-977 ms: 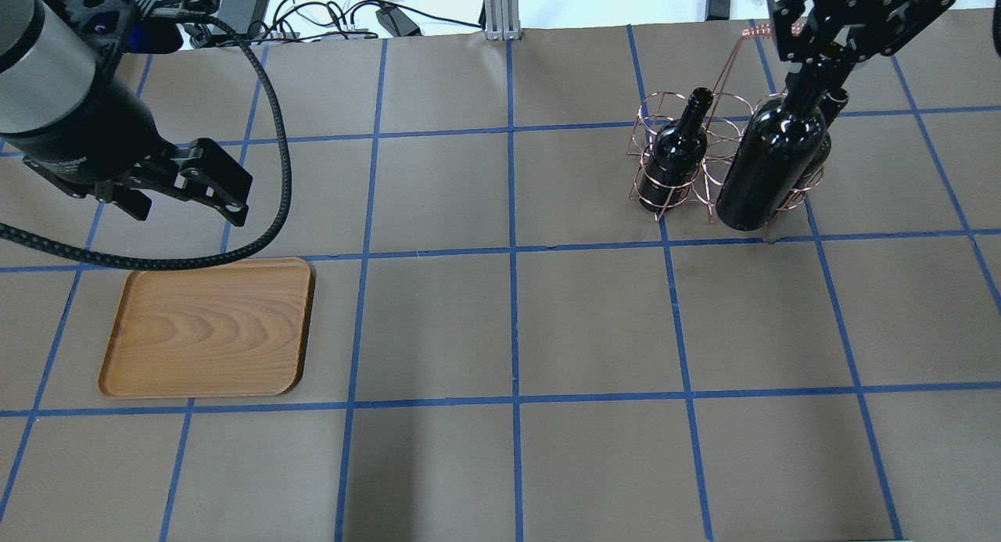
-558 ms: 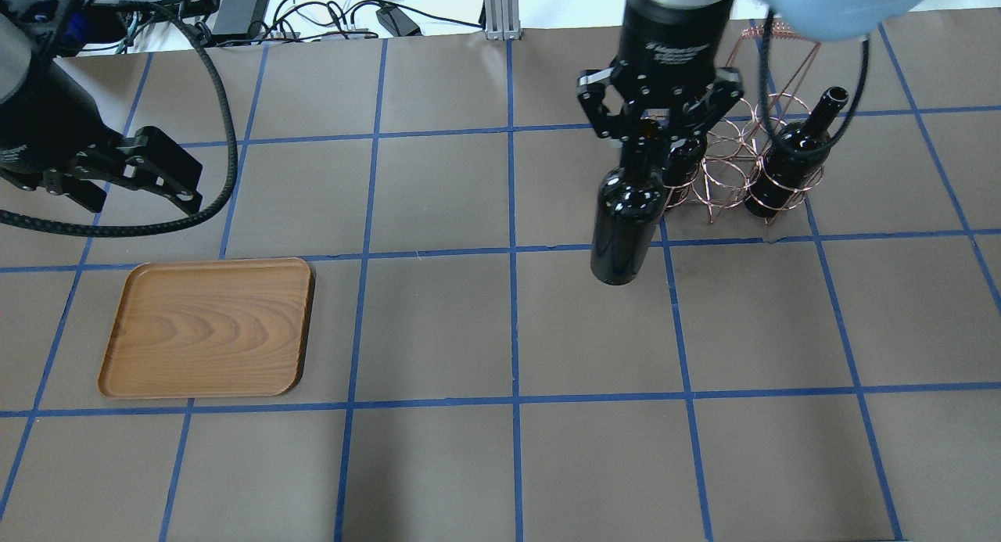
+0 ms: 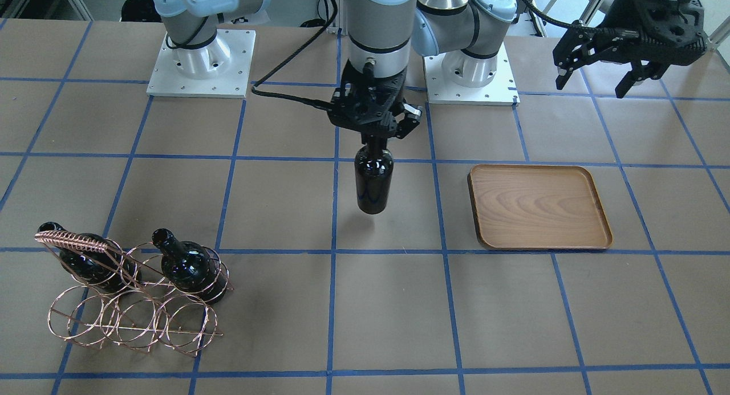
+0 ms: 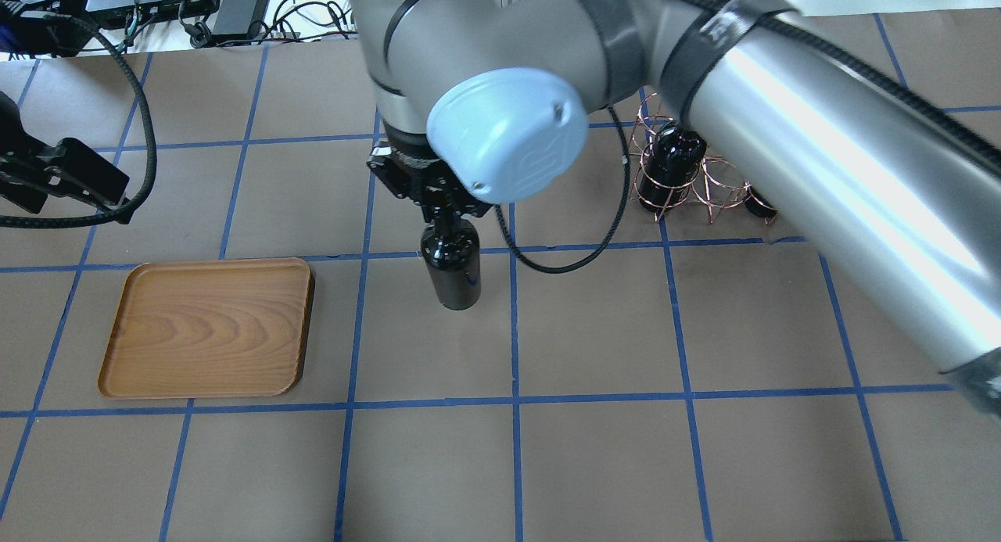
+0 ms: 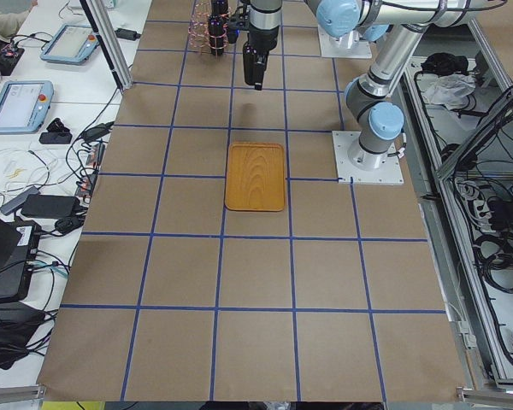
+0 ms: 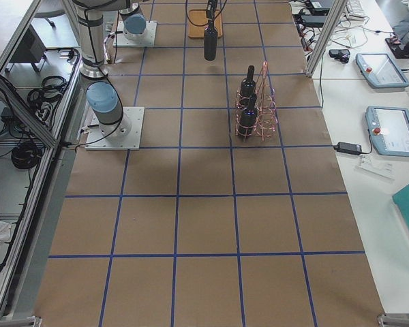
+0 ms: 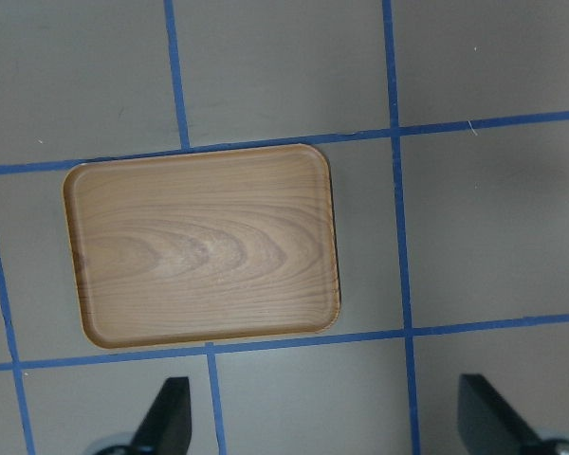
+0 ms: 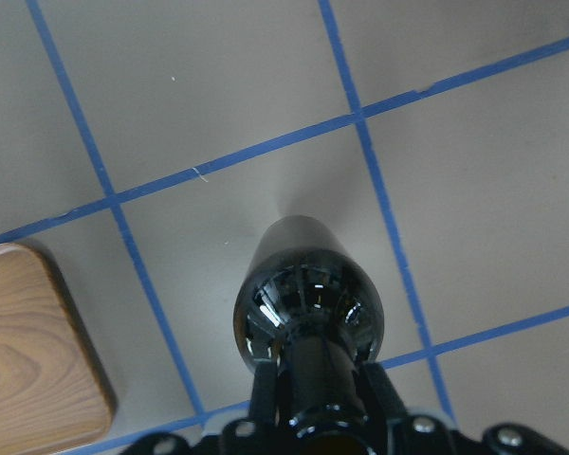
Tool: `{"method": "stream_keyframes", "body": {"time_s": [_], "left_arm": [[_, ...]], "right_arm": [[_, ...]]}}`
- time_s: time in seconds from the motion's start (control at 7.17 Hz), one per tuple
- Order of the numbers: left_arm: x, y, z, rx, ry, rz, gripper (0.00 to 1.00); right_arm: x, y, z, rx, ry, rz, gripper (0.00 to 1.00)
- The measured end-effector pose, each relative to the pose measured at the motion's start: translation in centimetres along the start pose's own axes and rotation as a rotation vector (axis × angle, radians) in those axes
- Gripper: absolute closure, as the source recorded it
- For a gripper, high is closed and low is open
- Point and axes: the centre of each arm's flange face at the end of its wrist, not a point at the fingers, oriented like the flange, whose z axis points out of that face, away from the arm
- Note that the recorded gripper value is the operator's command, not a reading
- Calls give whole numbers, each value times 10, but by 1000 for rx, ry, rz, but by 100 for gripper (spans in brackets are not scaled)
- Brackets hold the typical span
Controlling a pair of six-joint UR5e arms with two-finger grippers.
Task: Take wine from basket and place on tray
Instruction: 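Carry the bottle toward the wooden tray and the left gripper, then grasp the bottle neck with the left gripper while the right gripper releases and withdraws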
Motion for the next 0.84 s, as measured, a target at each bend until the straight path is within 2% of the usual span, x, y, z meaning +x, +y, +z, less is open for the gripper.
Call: {"method": "stream_keyframes", "body": {"time_s": [0.28, 0.42, 0.56, 0.84], "left_arm": [[-8, 4, 5, -23, 10, 48, 0], [-10, 5, 6, -26, 11, 50, 0], [-12, 5, 7, -28, 13, 50, 0], [-12, 5, 7, -27, 15, 49, 0]], "right_arm": [[-49, 22, 25, -5, -10, 63, 93], [-67, 32, 37, -5, -3, 81, 79], [-77, 40, 44, 1, 7, 82, 1], [-83, 45, 49, 5, 12, 90, 0]]}}
